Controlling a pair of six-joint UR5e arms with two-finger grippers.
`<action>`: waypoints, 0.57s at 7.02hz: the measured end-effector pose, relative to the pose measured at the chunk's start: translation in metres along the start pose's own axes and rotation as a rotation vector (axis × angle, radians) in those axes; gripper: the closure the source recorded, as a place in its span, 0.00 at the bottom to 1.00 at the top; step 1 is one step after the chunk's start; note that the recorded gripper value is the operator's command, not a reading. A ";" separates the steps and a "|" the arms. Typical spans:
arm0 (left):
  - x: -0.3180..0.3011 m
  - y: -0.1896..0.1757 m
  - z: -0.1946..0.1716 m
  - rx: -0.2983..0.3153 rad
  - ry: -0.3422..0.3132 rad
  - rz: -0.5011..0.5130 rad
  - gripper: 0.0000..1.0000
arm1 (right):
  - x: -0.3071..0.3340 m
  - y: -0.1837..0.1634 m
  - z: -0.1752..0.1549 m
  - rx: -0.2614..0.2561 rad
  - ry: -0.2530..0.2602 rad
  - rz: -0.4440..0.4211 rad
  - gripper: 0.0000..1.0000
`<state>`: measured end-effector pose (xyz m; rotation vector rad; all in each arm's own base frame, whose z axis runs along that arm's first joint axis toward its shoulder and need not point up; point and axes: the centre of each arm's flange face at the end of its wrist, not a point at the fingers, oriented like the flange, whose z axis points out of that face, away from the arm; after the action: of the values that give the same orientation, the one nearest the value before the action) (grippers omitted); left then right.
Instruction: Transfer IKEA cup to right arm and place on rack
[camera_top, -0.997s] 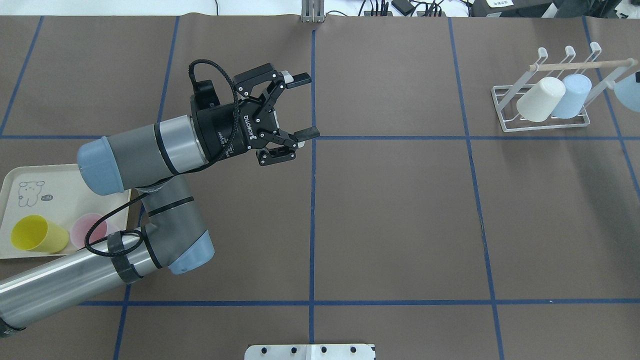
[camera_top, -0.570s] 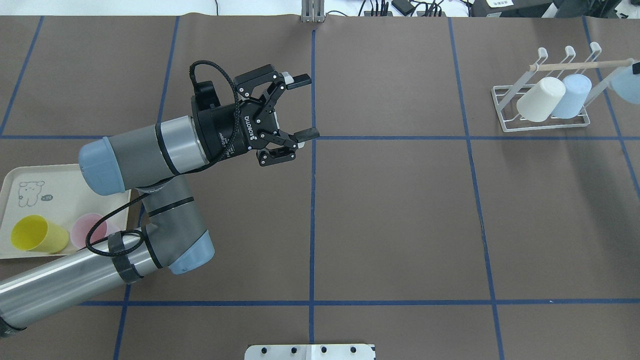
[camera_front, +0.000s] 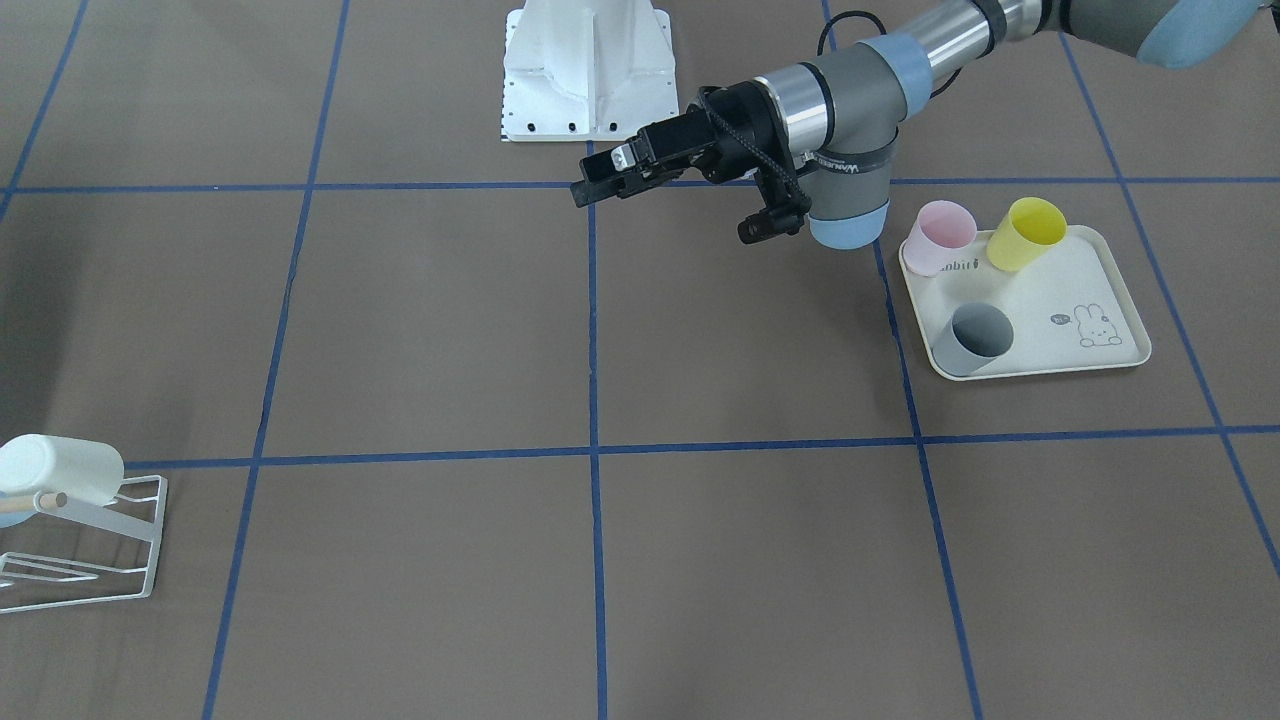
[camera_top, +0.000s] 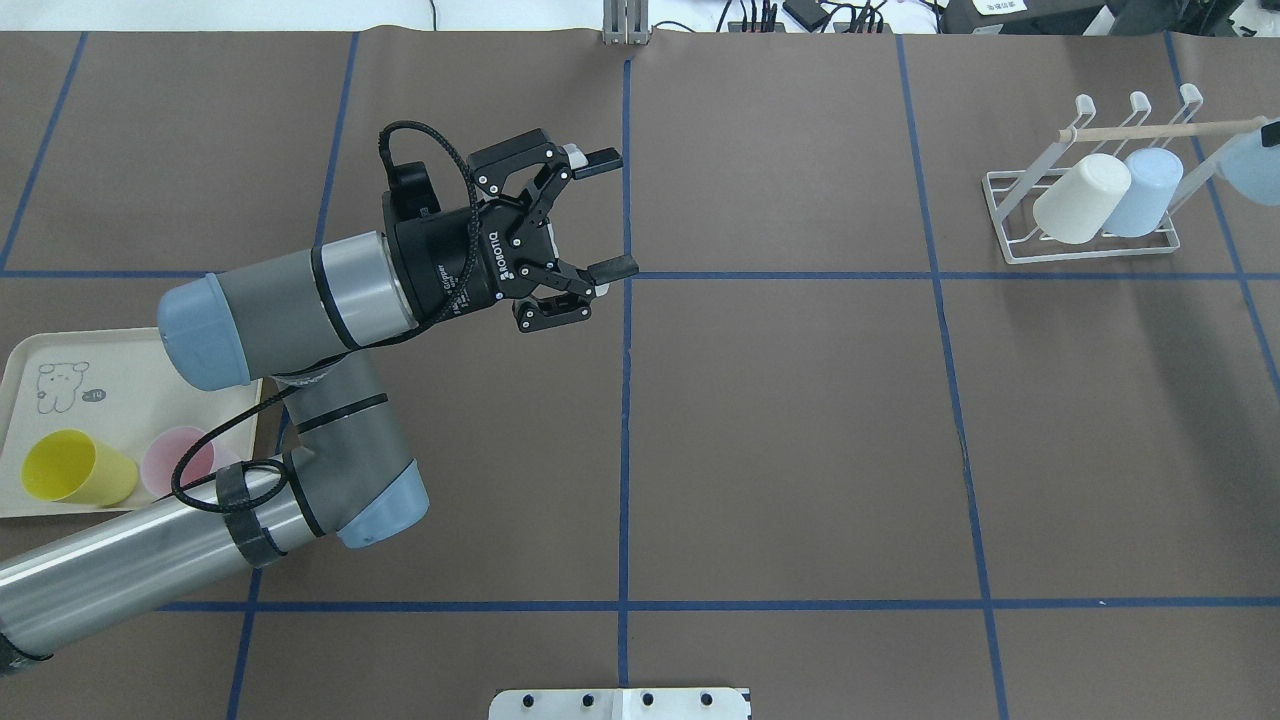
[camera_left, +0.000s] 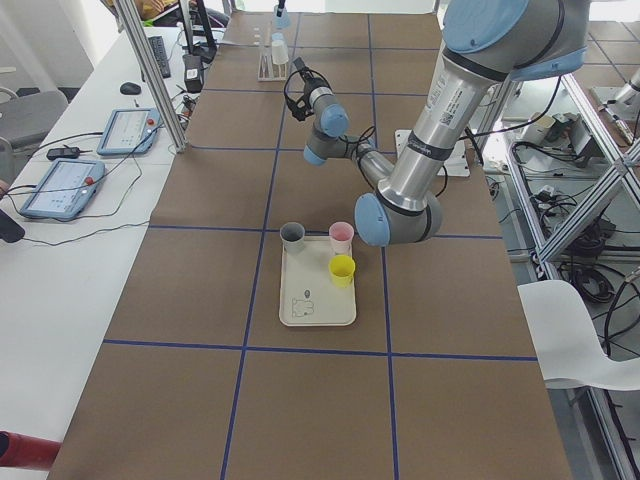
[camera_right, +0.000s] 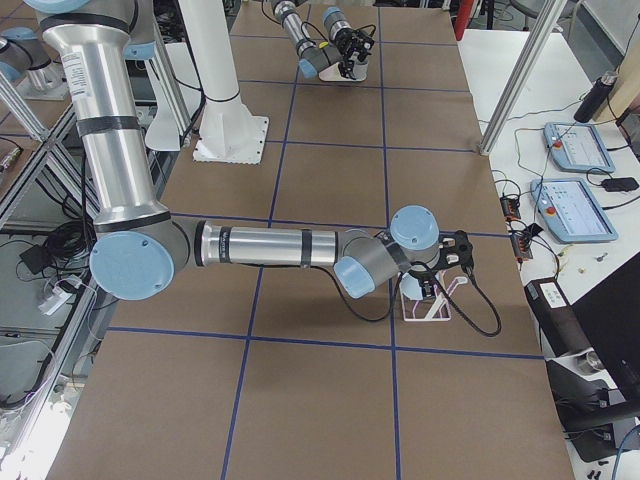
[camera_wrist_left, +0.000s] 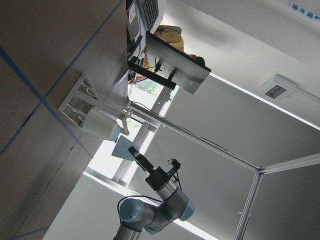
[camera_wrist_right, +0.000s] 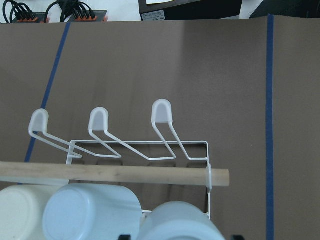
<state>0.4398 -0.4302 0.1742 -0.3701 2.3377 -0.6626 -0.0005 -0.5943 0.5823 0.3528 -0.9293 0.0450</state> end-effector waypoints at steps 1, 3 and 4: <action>0.000 0.000 0.000 0.000 0.000 0.000 0.01 | -0.002 0.001 0.006 -0.006 0.007 -0.003 1.00; 0.000 0.000 0.000 0.000 0.000 0.000 0.00 | -0.005 0.003 0.014 -0.014 0.019 -0.009 1.00; 0.000 0.000 0.000 0.000 0.000 0.000 0.01 | -0.005 0.003 0.017 -0.018 0.020 -0.010 1.00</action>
<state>0.4398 -0.4302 0.1741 -0.3701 2.3379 -0.6625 -0.0174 -0.5966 0.5881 0.3393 -0.9079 0.0309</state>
